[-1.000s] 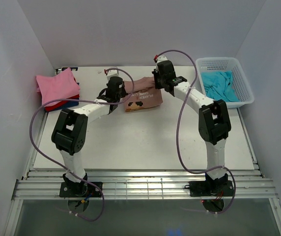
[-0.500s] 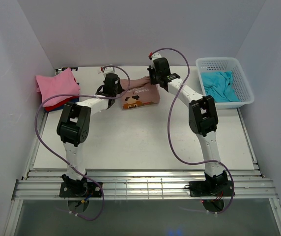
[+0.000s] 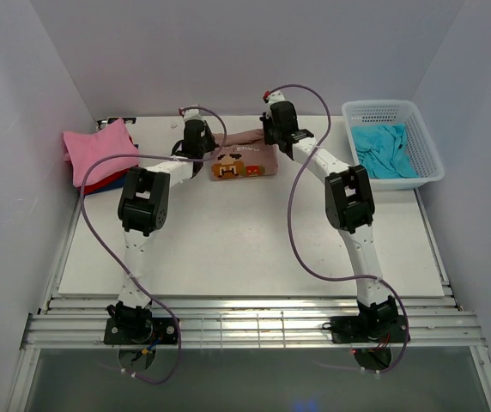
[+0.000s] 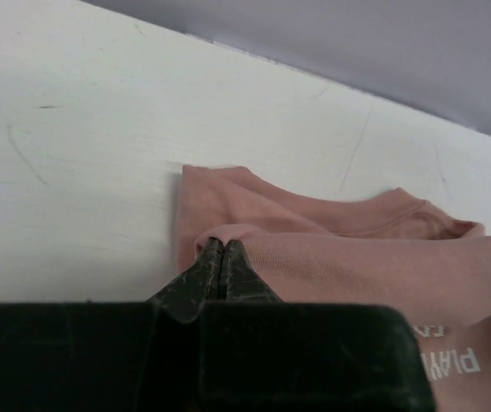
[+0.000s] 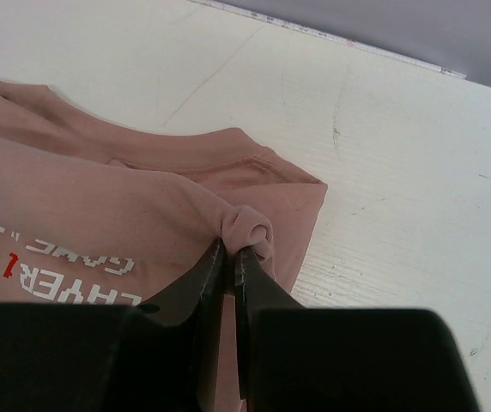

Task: Fold and stack the t-shirts
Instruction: Fold the long partially folded tshirt into a neat square

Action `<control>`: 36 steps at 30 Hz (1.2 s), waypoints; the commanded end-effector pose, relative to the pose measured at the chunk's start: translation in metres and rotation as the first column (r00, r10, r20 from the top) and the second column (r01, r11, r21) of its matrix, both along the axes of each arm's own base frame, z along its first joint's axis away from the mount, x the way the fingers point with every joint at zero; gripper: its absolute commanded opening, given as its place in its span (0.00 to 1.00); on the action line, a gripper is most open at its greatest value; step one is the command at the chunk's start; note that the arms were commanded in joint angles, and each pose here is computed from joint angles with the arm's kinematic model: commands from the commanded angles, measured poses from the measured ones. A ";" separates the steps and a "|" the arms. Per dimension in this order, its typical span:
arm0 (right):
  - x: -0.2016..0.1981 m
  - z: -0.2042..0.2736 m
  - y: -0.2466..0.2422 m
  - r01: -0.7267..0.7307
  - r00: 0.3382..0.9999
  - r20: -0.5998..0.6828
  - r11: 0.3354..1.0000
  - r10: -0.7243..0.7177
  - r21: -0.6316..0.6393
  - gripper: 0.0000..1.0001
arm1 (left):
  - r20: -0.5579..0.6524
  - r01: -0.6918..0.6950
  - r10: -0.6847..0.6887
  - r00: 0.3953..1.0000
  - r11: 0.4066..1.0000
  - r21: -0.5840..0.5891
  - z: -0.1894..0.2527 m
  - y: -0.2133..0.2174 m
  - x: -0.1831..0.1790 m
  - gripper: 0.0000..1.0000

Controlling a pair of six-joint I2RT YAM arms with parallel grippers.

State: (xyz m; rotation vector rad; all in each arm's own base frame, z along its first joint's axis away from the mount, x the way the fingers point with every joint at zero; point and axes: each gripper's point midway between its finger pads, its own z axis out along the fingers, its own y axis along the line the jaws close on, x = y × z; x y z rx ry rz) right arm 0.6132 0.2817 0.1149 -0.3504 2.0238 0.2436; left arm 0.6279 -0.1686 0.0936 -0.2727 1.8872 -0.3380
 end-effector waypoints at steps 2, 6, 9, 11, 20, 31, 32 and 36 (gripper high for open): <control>0.016 -0.001 -0.008 0.048 0.997 0.062 0.999 -0.047 -0.004 0.10 | 0.092 0.093 -0.091 0.992 0.996 -0.011 0.010 -0.014 0.028 0.00; 0.020 -0.011 -0.013 0.071 0.996 0.063 0.997 -0.069 -0.025 0.10 | 0.133 0.097 -0.096 0.986 0.995 0.002 0.015 -0.015 0.037 0.00; 0.021 -0.013 -0.018 0.089 0.994 0.066 0.995 -0.087 -0.037 0.09 | 0.178 0.100 -0.099 0.979 0.995 0.003 0.026 -0.014 0.035 0.00; 0.021 -0.009 -0.022 0.110 0.991 0.081 0.993 -0.107 -0.035 0.10 | 0.219 0.109 -0.106 0.970 0.994 -0.003 0.036 -0.016 0.035 0.00; 0.001 0.033 -0.049 0.195 0.972 0.150 0.978 -0.182 -0.077 0.48 | 0.402 -0.018 0.008 0.916 1.000 0.023 0.142 0.002 0.035 0.92; -0.065 0.060 -0.031 0.042 0.990 0.136 0.999 -0.039 -0.019 0.50 | 0.244 0.319 -0.287 0.927 0.942 -0.104 0.096 -0.072 -0.066 0.54; -0.069 0.057 -0.030 0.036 0.992 0.124 0.999 -0.035 -0.008 0.39 | 0.228 0.346 -0.316 0.921 0.932 -0.107 0.083 -0.083 -0.069 0.33; -0.089 0.046 -0.024 -0.004 0.997 0.077 1.000 0.001 0.029 0.08 | 0.155 0.458 -0.437 0.886 0.876 -0.148 0.040 -0.125 -0.087 0.00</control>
